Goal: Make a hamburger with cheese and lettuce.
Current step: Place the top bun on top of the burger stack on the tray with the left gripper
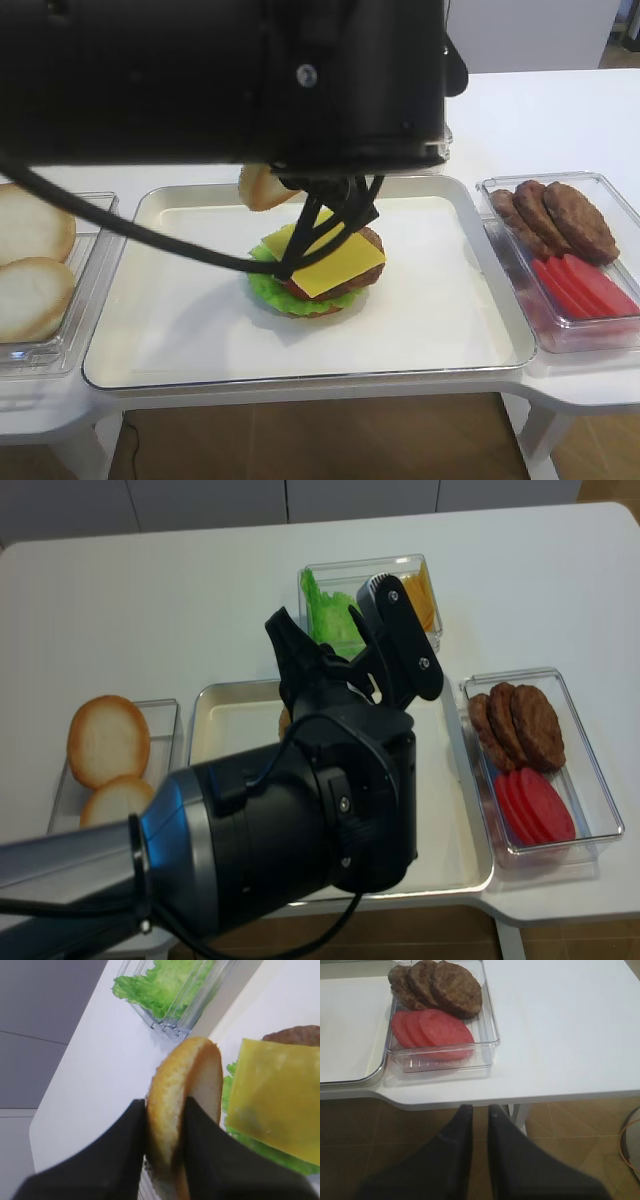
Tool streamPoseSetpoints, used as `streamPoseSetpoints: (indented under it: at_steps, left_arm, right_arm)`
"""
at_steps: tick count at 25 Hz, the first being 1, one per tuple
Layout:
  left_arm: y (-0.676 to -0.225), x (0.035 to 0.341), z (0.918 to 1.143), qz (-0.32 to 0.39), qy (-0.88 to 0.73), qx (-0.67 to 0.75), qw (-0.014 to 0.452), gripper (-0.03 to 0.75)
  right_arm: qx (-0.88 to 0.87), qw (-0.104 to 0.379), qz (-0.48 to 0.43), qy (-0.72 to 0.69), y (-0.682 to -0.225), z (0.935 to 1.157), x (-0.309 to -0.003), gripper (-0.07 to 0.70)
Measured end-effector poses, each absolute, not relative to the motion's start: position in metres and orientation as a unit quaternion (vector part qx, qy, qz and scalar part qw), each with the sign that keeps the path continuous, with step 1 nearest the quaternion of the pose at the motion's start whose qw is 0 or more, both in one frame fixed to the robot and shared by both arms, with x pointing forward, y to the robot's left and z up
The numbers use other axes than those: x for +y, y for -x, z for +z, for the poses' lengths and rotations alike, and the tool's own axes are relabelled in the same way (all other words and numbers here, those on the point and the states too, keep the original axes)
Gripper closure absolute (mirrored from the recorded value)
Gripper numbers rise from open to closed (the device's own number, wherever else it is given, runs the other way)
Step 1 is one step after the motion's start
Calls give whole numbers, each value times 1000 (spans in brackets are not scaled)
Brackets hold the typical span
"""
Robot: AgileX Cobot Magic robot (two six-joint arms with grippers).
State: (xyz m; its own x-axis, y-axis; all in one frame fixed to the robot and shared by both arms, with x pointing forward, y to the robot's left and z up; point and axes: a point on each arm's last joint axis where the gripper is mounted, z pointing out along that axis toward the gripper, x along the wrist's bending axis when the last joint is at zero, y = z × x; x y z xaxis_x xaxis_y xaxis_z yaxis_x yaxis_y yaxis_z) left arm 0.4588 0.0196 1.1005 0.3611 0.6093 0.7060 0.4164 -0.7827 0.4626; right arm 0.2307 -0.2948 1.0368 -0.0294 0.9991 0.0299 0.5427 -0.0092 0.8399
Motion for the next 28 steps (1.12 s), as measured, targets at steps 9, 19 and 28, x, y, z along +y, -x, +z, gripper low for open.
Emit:
streamPoseSetpoints:
  at_steps: [9,19,28]
  left_arm:
    - [-465,9,1083,479,-823,295,83,561]
    - [-470,-1,1064,476,-827,291,70,561]
    - [-472,-6,1053,472,-828,293,70,561]
  right_arm:
    - [624,323,353,-617,-231,1037,-295,549]
    - [624,323,353,-617,-231,1037,-295,549]
    - [624,323,353,-617,-231,1037,-295,549]
